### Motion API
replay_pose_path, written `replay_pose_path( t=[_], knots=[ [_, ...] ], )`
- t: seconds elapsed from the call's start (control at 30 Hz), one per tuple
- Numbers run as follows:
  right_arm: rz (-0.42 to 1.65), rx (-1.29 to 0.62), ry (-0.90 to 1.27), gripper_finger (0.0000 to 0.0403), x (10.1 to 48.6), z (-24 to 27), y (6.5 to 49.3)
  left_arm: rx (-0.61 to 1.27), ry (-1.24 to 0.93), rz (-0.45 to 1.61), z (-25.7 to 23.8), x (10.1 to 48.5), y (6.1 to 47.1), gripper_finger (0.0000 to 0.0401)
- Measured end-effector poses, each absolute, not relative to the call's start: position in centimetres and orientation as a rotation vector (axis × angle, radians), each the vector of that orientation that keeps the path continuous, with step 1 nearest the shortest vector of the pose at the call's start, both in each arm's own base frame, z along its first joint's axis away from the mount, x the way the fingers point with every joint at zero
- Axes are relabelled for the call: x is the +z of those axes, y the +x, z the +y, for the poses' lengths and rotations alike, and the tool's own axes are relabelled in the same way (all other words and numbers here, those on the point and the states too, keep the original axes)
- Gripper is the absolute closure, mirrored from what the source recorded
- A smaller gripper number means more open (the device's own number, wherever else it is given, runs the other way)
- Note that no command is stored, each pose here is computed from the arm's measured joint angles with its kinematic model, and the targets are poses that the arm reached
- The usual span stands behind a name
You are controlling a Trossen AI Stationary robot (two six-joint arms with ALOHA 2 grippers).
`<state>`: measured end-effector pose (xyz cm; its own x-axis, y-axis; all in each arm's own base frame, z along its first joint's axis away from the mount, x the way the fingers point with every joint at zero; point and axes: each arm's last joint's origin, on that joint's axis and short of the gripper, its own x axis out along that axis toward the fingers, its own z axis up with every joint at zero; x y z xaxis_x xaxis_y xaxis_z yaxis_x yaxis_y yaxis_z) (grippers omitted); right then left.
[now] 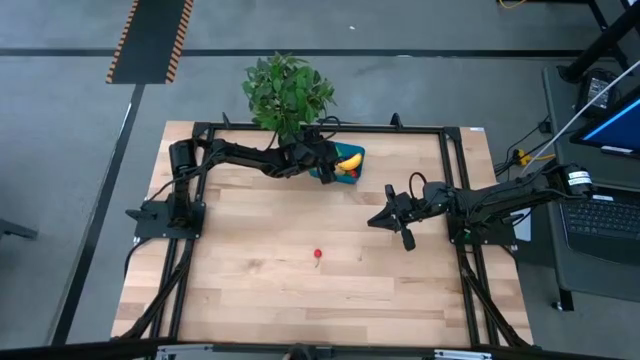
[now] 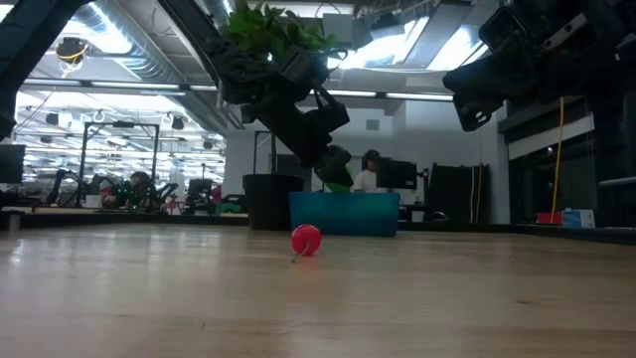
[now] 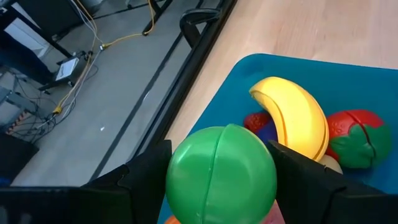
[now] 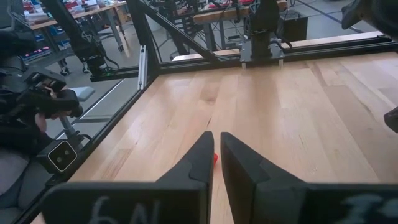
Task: Pick and placing Produce into tupperware
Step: Put the green avocado into the blue container
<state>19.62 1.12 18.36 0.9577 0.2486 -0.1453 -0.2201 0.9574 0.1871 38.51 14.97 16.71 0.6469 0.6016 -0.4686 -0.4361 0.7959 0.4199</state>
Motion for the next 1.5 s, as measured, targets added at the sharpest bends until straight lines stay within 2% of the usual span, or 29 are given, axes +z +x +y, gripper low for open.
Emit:
replay_pose_path(
  t=[0.8,1.07,1.5],
  knots=[
    [0.169,0.239,0.171,0.0369,18.4,1.1,19.6,0.656,0.192,0.577,16.1,17.0,38.2,0.0153],
    [0.169,0.239,0.171,0.0369,18.4,1.1,19.6,0.556,0.158,0.559,15.7,16.9,38.4,0.0153],
    [0.171,0.238,0.190,0.0369,18.4,1.1,19.6,0.569,0.092,0.538,15.7,16.9,38.4,0.0153]
  ],
)
